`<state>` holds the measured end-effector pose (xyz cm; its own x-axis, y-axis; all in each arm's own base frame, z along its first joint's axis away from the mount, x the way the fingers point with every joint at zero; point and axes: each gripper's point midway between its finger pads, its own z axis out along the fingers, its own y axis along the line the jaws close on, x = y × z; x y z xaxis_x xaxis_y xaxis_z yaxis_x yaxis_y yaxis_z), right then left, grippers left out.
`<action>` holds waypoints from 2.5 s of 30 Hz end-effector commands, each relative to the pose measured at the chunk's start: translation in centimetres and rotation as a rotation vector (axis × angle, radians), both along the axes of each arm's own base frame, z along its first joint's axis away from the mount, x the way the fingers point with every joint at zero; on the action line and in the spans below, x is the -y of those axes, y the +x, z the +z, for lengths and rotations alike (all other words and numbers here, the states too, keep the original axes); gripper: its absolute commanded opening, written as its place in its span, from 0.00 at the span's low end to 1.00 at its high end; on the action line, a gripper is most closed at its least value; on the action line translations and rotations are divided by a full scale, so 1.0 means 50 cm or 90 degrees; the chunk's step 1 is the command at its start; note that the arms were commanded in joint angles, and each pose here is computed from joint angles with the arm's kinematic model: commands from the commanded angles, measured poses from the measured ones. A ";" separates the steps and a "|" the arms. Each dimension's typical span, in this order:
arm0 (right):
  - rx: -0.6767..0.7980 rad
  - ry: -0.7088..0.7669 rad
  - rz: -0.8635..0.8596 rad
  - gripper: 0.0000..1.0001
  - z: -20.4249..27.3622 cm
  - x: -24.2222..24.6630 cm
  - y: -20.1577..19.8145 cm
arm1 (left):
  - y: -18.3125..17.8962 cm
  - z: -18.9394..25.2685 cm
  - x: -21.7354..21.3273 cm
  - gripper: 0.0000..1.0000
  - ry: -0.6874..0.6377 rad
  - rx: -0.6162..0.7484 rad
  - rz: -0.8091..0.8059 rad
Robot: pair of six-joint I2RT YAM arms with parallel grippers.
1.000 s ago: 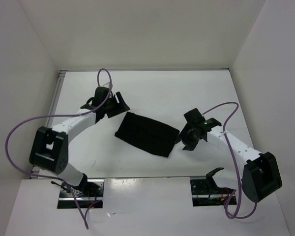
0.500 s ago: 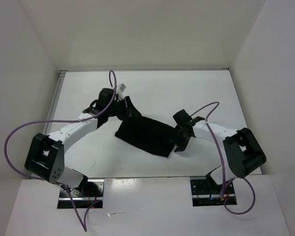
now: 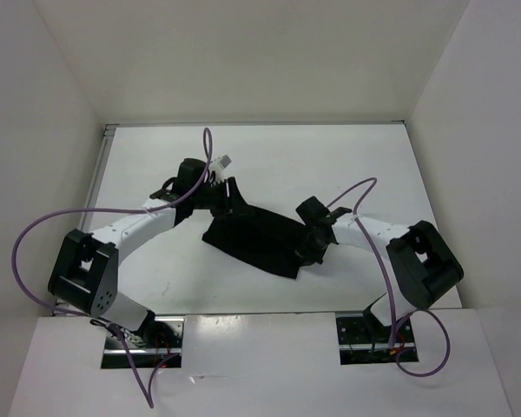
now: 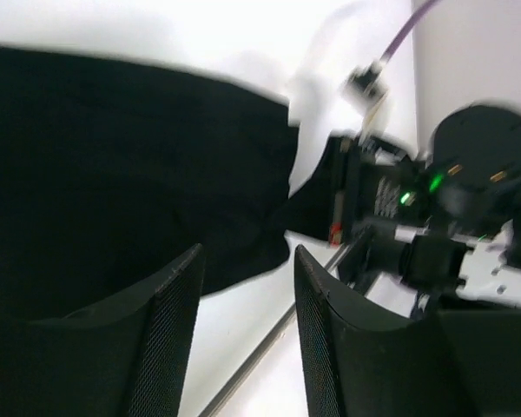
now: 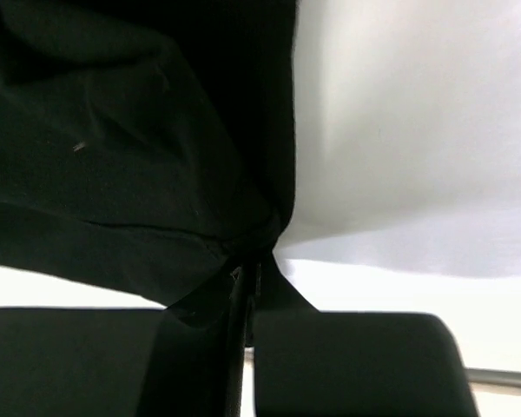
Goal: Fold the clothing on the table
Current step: Fold the skirt
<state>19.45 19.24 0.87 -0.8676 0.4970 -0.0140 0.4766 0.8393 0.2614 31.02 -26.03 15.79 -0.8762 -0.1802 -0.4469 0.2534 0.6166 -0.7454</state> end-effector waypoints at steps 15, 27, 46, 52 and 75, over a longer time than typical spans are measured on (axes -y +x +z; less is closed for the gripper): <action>0.086 -0.152 0.069 0.00 0.048 0.043 0.124 | -0.103 -0.163 0.103 0.36 0.059 -0.129 -0.202; 0.095 -0.128 0.077 0.00 0.065 0.027 0.132 | -0.079 -0.220 0.094 0.00 0.137 -0.156 -0.140; 0.200 -0.010 0.067 0.00 0.216 -0.026 0.170 | -0.130 -0.351 0.062 0.00 0.275 -0.235 -0.120; 0.287 0.156 0.087 0.00 0.350 -0.098 0.173 | -0.119 -0.349 0.112 0.00 0.255 -0.219 -0.148; 0.246 0.141 0.111 0.00 0.306 -0.079 0.171 | 0.057 -0.168 -0.186 0.10 0.306 -0.141 0.248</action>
